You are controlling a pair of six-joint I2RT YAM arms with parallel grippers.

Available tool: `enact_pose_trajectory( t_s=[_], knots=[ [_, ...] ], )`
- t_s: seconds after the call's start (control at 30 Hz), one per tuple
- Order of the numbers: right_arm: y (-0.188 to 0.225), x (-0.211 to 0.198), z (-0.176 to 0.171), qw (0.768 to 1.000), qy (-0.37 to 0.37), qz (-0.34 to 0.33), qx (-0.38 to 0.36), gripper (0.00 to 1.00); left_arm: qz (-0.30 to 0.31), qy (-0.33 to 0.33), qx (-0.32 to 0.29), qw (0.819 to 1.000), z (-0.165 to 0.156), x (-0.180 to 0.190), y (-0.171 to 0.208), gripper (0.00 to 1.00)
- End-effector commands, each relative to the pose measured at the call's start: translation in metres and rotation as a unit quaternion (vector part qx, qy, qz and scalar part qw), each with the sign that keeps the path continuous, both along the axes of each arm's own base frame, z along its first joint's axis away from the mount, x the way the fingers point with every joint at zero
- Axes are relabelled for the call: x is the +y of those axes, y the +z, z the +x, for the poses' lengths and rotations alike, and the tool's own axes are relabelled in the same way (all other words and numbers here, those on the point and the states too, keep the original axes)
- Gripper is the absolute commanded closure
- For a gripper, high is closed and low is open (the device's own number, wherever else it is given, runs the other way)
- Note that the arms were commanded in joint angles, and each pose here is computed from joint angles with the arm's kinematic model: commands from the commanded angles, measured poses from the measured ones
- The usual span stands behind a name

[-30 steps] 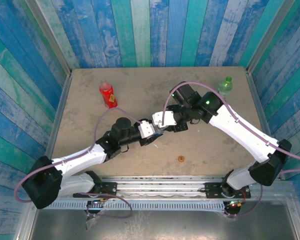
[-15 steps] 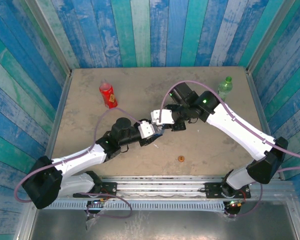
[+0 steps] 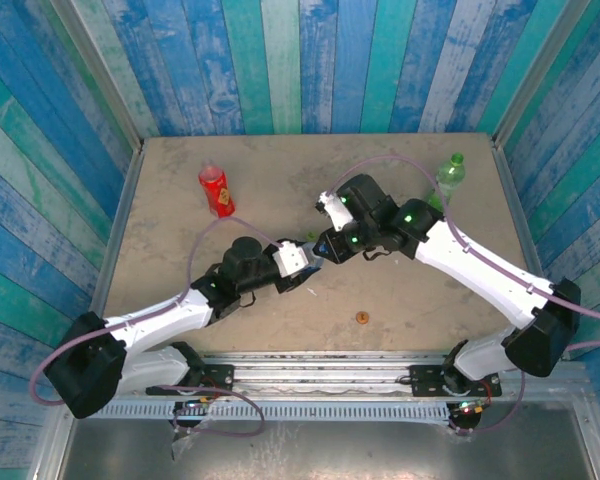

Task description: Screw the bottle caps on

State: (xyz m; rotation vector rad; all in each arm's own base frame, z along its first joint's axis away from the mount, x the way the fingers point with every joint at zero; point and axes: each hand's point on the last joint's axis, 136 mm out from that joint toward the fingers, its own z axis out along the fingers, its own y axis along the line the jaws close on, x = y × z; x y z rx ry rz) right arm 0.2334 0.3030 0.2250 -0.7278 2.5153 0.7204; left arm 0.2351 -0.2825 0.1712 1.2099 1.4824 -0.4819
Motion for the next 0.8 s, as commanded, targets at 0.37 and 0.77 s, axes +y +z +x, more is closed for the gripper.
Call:
enact_pose_trajectory(
  t_s=[0.37, 0.77],
  knots=[
    [0.036, 0.005, -0.011, 0.971, 0.191, 0.01, -0.145, 0.5, -0.038, -0.014, -0.036, 0.999, -0.007, -0.003, 0.03, 0.5],
    [0.047, -0.022, -0.047, 0.768, 0.497, -0.084, -0.396, 0.45, -0.039, -0.021, -0.04, 0.998, -0.008, -0.005, 0.032, 0.5]
  ],
)
